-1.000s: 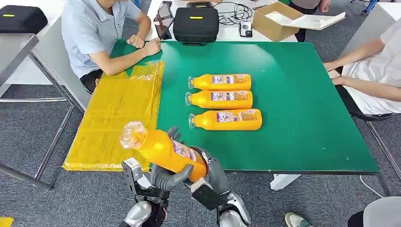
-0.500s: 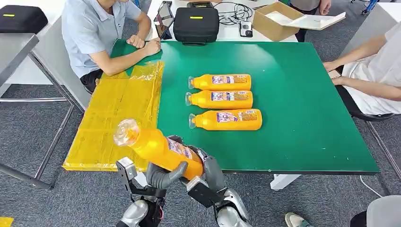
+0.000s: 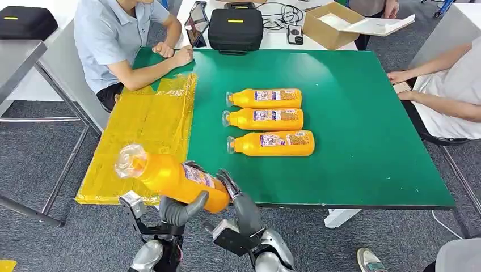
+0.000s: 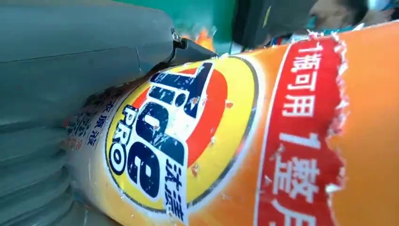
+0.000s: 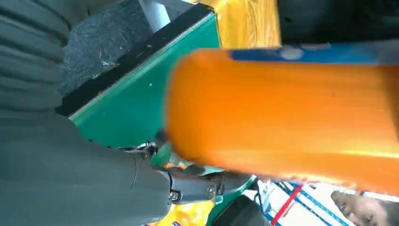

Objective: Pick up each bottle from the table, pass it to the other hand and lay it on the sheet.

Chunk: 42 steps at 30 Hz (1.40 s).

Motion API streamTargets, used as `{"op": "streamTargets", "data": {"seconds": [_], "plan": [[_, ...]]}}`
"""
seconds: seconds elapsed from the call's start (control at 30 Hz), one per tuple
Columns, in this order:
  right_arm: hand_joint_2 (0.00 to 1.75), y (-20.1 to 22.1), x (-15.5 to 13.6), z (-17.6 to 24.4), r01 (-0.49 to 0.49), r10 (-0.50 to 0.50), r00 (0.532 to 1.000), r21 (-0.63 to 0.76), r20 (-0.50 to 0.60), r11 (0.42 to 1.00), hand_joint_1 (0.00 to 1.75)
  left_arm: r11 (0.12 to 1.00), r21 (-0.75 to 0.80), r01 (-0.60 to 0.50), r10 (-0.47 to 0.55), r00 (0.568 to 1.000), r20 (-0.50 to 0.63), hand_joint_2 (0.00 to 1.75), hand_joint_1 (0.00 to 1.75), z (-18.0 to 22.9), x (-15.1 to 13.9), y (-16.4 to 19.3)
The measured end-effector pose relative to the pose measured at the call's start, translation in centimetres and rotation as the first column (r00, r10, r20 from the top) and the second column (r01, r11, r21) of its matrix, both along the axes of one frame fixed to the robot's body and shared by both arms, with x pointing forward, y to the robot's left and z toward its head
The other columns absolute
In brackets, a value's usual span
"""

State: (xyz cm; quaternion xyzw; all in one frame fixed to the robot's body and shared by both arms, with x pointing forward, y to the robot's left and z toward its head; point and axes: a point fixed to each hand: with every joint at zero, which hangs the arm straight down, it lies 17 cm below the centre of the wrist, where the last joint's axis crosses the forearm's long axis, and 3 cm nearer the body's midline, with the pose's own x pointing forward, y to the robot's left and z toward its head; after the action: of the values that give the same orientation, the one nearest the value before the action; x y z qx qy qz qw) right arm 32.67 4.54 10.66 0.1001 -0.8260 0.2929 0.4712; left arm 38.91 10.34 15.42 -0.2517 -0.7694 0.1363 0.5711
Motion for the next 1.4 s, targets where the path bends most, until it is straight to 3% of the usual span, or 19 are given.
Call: {"op": "streamTargets", "data": {"seconds": [0.2,0.37,0.7,0.77,0.87,0.93,1.0,1.07,1.17,1.4], "plan": [[0.0,-0.5,-0.6,1.2,0.034,-0.035,0.998,0.022,0.059,0.999,0.0,0.994,0.084,-0.073,0.071,0.997,0.025,1.75,1.75,0.3,1.2,1.7],[0.0,-3.6,0.0,3.1,0.128,-0.136,0.985,0.078,0.104,0.989,0.0,0.937,0.258,-0.234,0.219,0.972,0.085,1.75,1.75,0.6,4.9,3.1],[0.0,-8.9,2.1,4.3,0.26,-0.274,0.955,0.126,0.114,0.957,0.0,0.862,0.38,-0.335,0.321,0.942,0.1,1.75,1.75,-0.8,7.5,4.4],[0.0,-9.5,2.3,4.3,0.275,-0.289,0.95,0.129,0.114,0.953,0.0,0.783,0.465,-0.412,0.389,0.909,0.15,1.75,1.75,-0.8,7.9,5.7],[0.0,-9.9,2.4,4.3,0.283,-0.298,0.948,0.136,0.108,0.949,0.0,0.505,0.685,-0.524,0.427,0.842,0.329,1.75,1.75,-0.5,8.8,7.4],[0.0,-10.0,2.5,4.3,0.285,-0.3,0.948,0.139,0.102,0.948,0.0,0.264,0.809,-0.525,0.328,0.838,0.437,1.75,1.75,-1.0,9.9,7.3],[0.0,-10.0,2.5,4.3,0.285,-0.3,0.949,0.142,0.098,0.948,0.0,0.045,0.874,-0.484,0.255,0.852,0.458,1.75,1.75,-2.7,10.9,7.9],[0.0,-10.0,2.4,4.2,0.284,-0.298,0.95,0.144,0.093,0.948,0.0,-0.064,0.895,-0.441,0.261,0.859,0.441,1.75,1.75,-3.9,11.7,9.3],[0.0,-9.9,2.4,4.2,0.281,-0.295,0.952,0.151,0.084,0.948,0.0,-0.13,0.921,-0.367,0.323,0.863,0.389,1.75,1.75,-5.3,13.1,11.6],[0.0,-9.6,2.3,4.3,0.279,-0.293,0.953,0.159,0.076,0.947,0.0,-0.15,0.945,-0.289,0.35,0.879,0.324,1.75,1.75,-7.2,14.2,13.1]]}}
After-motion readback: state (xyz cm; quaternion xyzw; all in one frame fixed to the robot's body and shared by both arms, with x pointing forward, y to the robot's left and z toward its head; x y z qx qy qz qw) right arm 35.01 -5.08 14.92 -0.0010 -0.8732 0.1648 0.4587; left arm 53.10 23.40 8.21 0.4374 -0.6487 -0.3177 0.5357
